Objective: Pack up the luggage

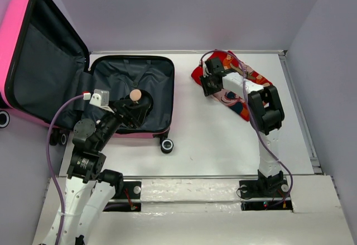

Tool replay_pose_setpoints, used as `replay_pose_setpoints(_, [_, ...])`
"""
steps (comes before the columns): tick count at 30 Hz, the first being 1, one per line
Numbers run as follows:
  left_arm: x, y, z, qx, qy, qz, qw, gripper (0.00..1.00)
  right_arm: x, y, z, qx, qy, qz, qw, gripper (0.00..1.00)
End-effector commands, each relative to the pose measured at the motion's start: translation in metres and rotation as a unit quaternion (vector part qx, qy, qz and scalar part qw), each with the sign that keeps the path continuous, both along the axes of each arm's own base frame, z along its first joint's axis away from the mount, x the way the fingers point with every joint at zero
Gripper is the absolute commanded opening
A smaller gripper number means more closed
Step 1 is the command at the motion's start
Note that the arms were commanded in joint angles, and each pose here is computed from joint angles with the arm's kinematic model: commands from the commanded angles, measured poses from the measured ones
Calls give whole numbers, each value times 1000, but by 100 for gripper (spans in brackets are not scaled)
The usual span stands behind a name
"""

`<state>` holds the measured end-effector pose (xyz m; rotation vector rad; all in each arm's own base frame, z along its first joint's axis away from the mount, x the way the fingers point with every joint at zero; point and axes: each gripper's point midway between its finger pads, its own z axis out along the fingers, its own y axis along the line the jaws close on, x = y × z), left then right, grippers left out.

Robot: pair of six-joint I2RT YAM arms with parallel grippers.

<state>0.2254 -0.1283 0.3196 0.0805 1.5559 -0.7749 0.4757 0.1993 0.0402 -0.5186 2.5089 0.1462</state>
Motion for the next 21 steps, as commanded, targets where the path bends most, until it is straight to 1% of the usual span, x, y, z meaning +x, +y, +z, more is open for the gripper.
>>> replay_pose_setpoints(1, [-2,-2,19,-6,-28,-10,1000,99,-1,5,-6,19,14,5,1000,44])
replay_pose_setpoints(6, [-2,-2,19,-6,-28,-9,1000,99,-5,7,-10,28,19,2,999,45])
replay_pose_setpoints(10, [-2,-2,20,-7,-29,-9,1000,99,-6,4,-12,23,20,-3,1000,55])
replay_pose_setpoints(11, [-2,-2,19,-6,-28,-9,1000,99,-6,4,-12,23,21,-3,1000,59])
replay_pose_setpoints(12, [-2,-2,19,-6,-29,-10,1000,99,-7,5,-14,25,23,-1,999,60])
replay_pose_setpoints(13, [-2,-2,19,-6,-29,-10,1000,99,-9,6,-16,28,28,-2,999,60])
replay_pose_setpoints(14, [-2,-2,20,-7,-30,-11,999,99,-12,7,-17,31,34,1,999,55])
replay_pose_setpoints(15, [-2,-2,19,-7,-28,-10,1000,99,-17,11,-17,43,42,10,998,49])
replay_pose_setpoints(16, [-2,-2,19,-7,-29,-10,1000,99,-23,12,-20,55,54,-6,997,36])
replay_pose_setpoints(17, [-2,-2,20,-7,-30,-10,999,99,-25,12,-20,57,55,-8,997,33])
replay_pose_setpoints(19, [-2,-3,20,-7,-29,-12,999,99,-30,13,-15,57,48,-15,997,32])
replay_pose_setpoints(21, [-2,-3,20,-7,-29,-12,999,99,-32,8,-17,51,46,-23,997,34])
